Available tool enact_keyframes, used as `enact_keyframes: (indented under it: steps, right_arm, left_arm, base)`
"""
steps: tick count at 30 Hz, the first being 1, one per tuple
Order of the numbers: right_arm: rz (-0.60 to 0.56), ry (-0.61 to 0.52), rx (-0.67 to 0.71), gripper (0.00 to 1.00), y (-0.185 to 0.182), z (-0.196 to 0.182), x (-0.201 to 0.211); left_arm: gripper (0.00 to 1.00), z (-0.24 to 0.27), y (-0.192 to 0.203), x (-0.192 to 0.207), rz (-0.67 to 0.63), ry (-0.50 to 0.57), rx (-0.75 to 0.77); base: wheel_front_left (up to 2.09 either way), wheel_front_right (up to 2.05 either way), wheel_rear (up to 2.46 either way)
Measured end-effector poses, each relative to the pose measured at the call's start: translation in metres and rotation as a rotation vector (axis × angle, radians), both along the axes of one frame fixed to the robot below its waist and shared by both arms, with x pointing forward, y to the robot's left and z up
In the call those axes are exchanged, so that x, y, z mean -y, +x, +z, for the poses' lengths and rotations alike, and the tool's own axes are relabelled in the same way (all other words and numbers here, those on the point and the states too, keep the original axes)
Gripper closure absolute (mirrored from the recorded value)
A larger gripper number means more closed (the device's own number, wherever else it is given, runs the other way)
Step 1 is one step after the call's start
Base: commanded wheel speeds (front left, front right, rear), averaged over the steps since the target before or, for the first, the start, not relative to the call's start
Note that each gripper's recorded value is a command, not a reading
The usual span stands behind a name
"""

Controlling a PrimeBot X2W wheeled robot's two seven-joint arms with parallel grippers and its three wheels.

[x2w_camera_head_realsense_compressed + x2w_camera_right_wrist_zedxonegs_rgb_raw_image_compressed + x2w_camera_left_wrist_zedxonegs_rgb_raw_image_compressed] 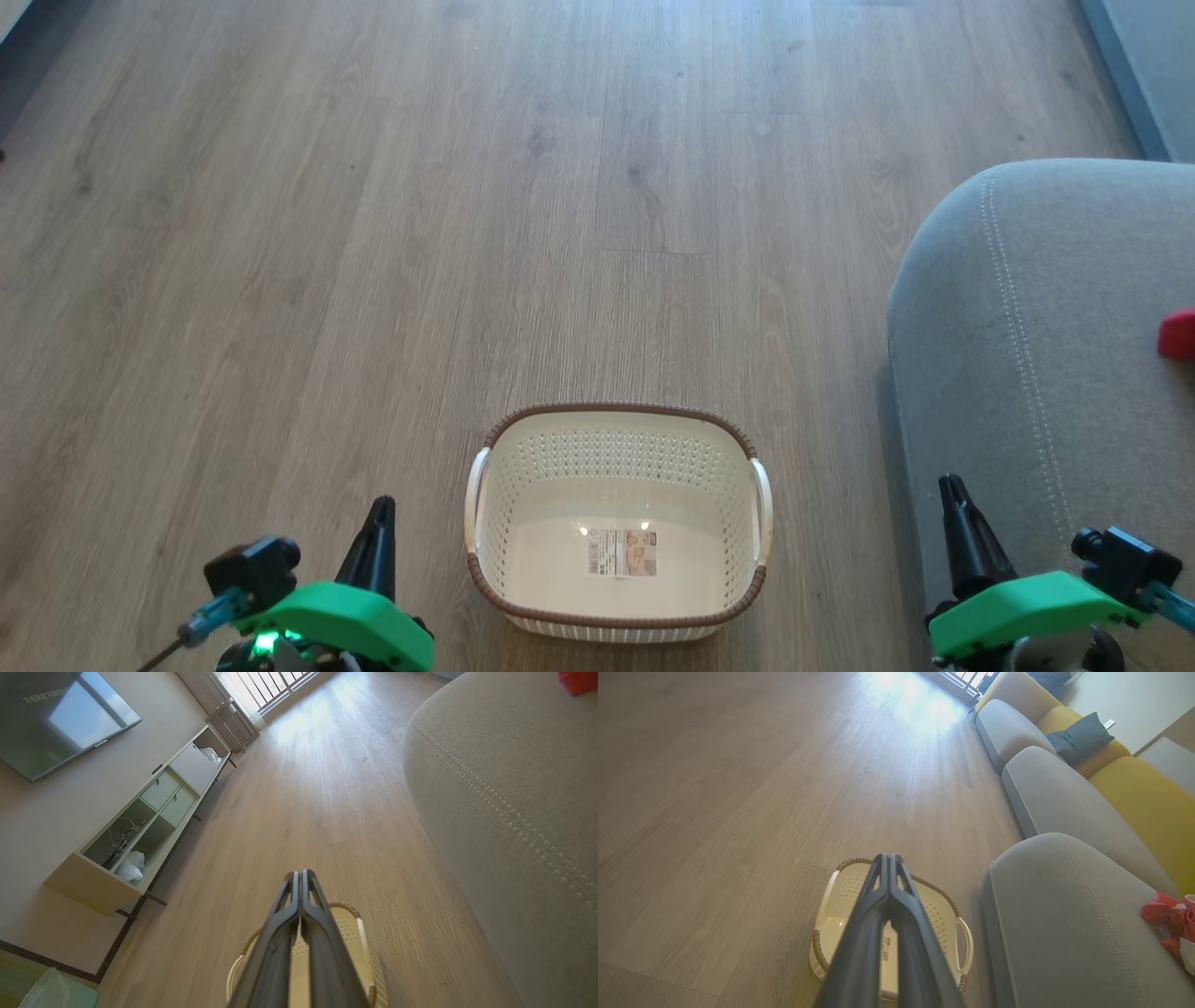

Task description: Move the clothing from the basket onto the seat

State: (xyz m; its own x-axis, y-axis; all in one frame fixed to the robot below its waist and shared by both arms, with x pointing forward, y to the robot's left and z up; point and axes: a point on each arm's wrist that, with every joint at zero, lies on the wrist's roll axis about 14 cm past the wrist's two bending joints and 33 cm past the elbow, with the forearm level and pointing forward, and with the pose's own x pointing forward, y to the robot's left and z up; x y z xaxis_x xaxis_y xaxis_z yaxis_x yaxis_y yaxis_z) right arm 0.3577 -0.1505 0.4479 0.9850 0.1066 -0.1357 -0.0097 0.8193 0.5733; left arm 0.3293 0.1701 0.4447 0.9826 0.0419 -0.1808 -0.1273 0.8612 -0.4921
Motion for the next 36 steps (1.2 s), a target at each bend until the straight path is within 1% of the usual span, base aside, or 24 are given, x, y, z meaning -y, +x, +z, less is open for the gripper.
enact_keyframes:
  steps: [18, 29, 36]
  right_arm:
    - [-0.077, 0.185, -0.03, 1.0, 0.003, 0.002, 0.015]
    - [-0.104, 0.285, -0.036, 1.0, 0.007, 0.006, 0.02]
    - [-0.132, 0.365, -0.05, 1.0, 0.005, 0.004, 0.026]
  left_arm:
    - [1.0, -0.003, 0.005, -0.004, 0.034, -0.213, -0.029]
    - [1.0, 0.001, 0.012, -0.007, 0.051, -0.325, -0.02]
    - [1.0, 0.0, 0.014, -0.007, 0.061, -0.415, -0.024]
  base:
    - [0.0, 0.0, 0.0]
    - [0.0, 0.0, 0.0]
    - [0.0, 0.0, 0.0]
